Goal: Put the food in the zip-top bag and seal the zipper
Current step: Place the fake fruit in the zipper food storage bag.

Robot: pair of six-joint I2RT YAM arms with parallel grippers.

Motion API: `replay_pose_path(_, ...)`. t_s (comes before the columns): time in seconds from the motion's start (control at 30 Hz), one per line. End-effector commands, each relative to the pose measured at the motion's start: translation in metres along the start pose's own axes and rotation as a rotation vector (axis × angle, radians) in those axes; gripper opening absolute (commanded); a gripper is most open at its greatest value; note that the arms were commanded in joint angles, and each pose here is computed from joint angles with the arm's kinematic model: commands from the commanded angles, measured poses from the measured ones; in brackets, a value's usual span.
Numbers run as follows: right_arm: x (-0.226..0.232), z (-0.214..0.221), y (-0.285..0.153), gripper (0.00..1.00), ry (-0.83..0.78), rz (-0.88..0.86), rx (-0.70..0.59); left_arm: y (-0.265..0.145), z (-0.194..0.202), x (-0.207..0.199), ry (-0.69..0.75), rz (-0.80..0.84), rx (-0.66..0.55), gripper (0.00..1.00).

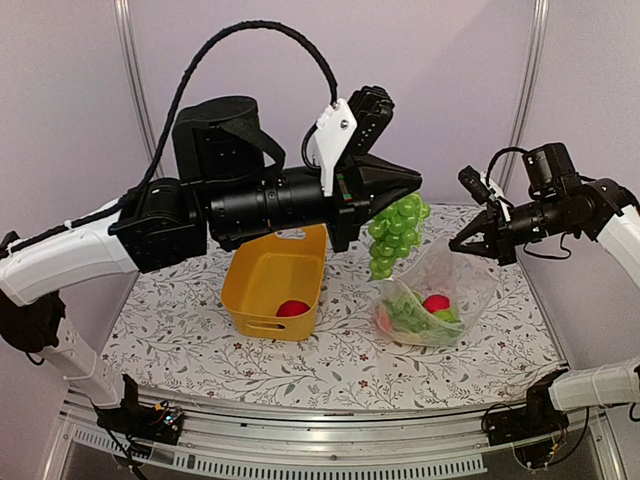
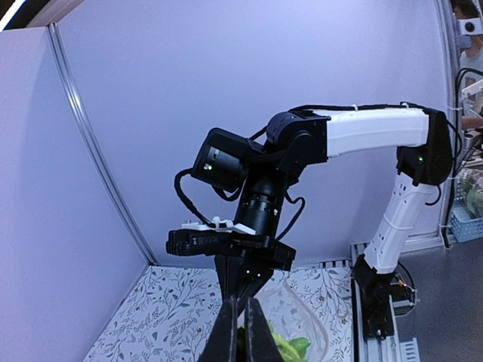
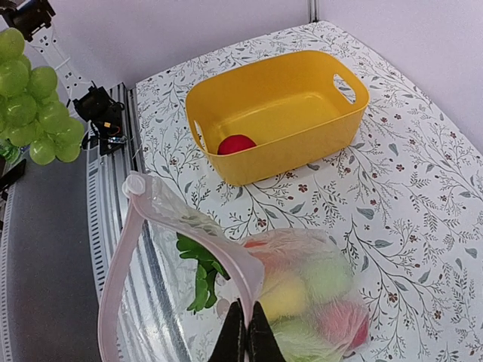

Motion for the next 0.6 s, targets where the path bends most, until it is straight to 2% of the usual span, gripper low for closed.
replay_pose_path(0.0,0.002,-0.014,-0.004,0.0,-0.015,-0.015,-0.032,0.017,-0.012,-0.005,0.057,-0.013,-0.057,0.0)
replay_pose_path(0.13,0.001,-0.016,-0.003,0.0,-0.011,-0.023,-0.035,0.028,-0.019,-0.012,0.062,0.03,-0.135,0.0)
replay_pose_path(0.3,-0.003,-0.017,-0.002,0.0,-0.004,-0.015,-0.028,0.048,-0.018,-0.017,0.064,0.062,-0.173,0.0)
replay_pose_path(0.57,-0.003,-0.019,-0.001,0.0,-0.004,-0.028,-0.04,0.092,0.005,-0.015,0.068,0.074,-0.152,0.0)
Point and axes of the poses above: each gripper's point midway between its finger pads, its own y axis out along the fingers, its own x axis along the line the jaws close on, z = x × y, the point moved 3 cm from there along -y, back along the fingers, and after that the axes turned 12 degrees about -y, right-handed, at the moved point
